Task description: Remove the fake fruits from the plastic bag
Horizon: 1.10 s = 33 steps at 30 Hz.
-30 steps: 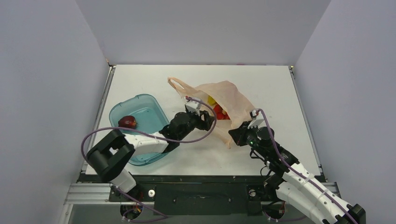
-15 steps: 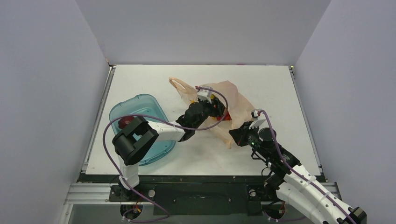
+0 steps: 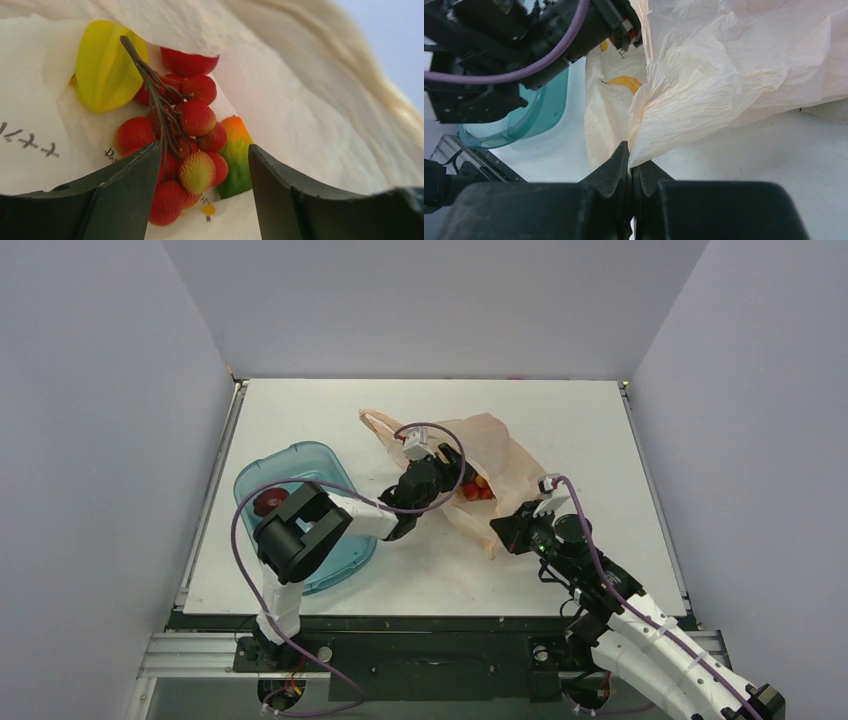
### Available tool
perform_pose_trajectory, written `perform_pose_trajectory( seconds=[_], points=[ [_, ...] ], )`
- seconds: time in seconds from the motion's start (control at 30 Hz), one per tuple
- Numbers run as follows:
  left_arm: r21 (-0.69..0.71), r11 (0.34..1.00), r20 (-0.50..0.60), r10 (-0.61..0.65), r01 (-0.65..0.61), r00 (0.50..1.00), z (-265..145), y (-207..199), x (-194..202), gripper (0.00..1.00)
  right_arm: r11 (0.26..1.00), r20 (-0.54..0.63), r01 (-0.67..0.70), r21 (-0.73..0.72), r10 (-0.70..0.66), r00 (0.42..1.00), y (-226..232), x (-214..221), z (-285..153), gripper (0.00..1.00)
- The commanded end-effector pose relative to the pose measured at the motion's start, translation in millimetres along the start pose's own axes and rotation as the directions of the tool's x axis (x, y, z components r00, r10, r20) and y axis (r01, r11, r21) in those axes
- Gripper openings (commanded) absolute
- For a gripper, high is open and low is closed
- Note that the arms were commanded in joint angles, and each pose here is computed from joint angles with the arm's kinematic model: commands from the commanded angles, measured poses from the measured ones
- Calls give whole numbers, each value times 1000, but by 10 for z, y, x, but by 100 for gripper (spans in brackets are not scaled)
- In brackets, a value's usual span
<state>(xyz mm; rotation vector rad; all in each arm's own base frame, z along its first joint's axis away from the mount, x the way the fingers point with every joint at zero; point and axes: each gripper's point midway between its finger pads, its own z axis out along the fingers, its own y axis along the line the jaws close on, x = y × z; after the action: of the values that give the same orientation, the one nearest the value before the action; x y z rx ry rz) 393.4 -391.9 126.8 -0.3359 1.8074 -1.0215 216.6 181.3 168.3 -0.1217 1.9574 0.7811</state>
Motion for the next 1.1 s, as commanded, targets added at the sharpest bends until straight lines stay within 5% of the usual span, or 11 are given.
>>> perform_pose_trajectory(
  seconds=[0.0,0.27,0.4,0.6,0.8,1.07],
  points=[
    [4,990,-17,-139,139,990,257,-37,0,61,999,28,9,-46,-8,1000,98,-65,-1,0],
    [-184,980,25,-66,69,998,559,292,68,64,998,28,15,-65,-14,1000,148,-92,12,0],
    [-161,982,3,-100,99,995,714,312,217,62,997,27,18,-71,-16,1000,162,-101,25,0],
    [-149,974,14,-169,169,985,821,433,301,41,998,31,22,-62,-20,999,146,-109,7,0],
    [-79,977,11,-199,199,980,736,318,118,0,1000,36,31,-1,-31,999,15,-87,5,0],
    [9,971,-14,-239,240,971,409,80,-244,0,988,64,44,147,-54,997,-280,-95,-4,0]
  ],
)
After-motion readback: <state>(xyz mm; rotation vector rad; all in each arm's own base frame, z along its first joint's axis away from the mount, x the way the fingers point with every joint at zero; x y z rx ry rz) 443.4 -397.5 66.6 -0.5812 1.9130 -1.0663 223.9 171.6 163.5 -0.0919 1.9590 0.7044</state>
